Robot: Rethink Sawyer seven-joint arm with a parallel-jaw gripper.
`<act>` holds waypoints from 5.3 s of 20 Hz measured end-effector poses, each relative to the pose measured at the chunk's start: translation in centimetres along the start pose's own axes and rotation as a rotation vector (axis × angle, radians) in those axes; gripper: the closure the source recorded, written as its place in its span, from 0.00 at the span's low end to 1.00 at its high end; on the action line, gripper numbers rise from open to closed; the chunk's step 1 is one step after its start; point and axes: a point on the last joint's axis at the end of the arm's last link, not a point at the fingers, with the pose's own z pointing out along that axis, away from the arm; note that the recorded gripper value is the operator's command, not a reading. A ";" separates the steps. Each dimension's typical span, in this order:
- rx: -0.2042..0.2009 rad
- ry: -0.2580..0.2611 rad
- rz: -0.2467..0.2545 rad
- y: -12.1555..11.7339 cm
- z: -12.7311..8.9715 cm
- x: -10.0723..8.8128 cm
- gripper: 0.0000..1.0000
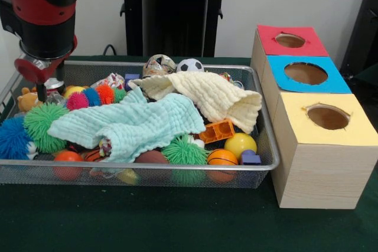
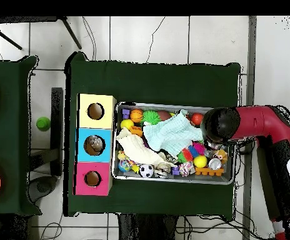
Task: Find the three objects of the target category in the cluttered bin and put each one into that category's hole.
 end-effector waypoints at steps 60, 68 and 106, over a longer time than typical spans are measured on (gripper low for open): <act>-0.067 0.055 -0.006 0.4 7.2 0.6 1.00; -0.079 0.035 0.004 0.5 7.0 0.5 1.00; -0.120 -0.005 -0.032 7.8 -15.7 -2.5 1.00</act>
